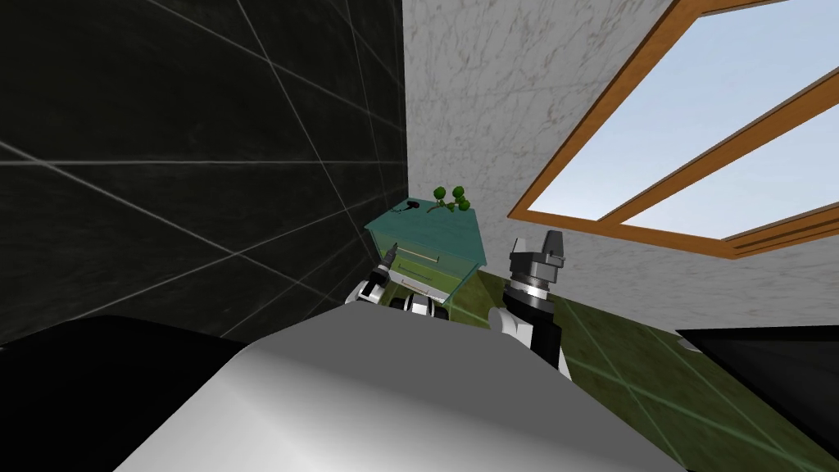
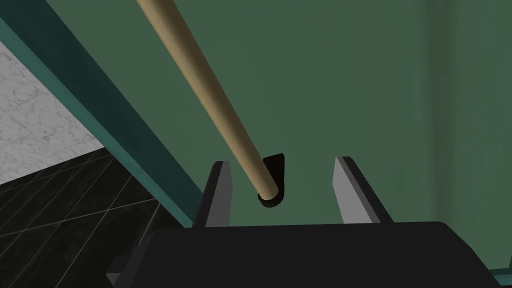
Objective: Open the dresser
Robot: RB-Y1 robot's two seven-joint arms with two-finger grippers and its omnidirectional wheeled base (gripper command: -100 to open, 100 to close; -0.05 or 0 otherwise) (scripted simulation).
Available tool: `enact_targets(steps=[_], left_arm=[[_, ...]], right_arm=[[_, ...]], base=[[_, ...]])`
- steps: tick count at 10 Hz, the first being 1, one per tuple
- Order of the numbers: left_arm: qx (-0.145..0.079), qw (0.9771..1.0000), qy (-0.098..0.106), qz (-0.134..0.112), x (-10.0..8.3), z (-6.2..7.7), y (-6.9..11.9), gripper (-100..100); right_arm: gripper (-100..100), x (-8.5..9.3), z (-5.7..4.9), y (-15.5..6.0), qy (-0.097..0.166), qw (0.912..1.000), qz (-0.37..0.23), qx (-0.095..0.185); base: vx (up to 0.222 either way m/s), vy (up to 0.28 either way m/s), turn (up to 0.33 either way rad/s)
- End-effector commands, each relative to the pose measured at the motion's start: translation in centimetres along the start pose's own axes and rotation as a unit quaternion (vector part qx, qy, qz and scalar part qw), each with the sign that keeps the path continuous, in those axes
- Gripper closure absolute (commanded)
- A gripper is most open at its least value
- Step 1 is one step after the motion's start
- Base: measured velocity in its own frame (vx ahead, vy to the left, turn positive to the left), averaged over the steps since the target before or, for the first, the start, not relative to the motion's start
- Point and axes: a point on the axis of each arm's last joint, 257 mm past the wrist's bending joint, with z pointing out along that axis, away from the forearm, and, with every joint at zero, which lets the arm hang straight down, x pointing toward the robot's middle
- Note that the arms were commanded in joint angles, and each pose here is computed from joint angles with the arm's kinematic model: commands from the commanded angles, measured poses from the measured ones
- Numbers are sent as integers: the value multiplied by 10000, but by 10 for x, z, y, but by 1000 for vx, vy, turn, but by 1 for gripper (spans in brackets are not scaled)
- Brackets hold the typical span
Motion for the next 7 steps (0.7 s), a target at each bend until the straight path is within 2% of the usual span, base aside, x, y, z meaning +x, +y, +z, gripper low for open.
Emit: enact_targets(steps=[1,3,4,7], left_arm=[[19,10000,23,-4,0,-4,-4,100],[33,10000,42,-8,0,-7,-7,100],[69,10000,39,-27,2,-5,-9,100],[-3,9999,97,-31,5,-13,-5,100]], right_arm=[[0,0,0,0,0,10000,1,-1],[0,0,0,0,0,10000,1,-1],[0,0,0,0,0,10000,1,-1],[0,0,0,0,0,10000,1,-1]], base=[[-206,34,25],[-196,50,18],[-93,24,-7],[-162,33,27]])
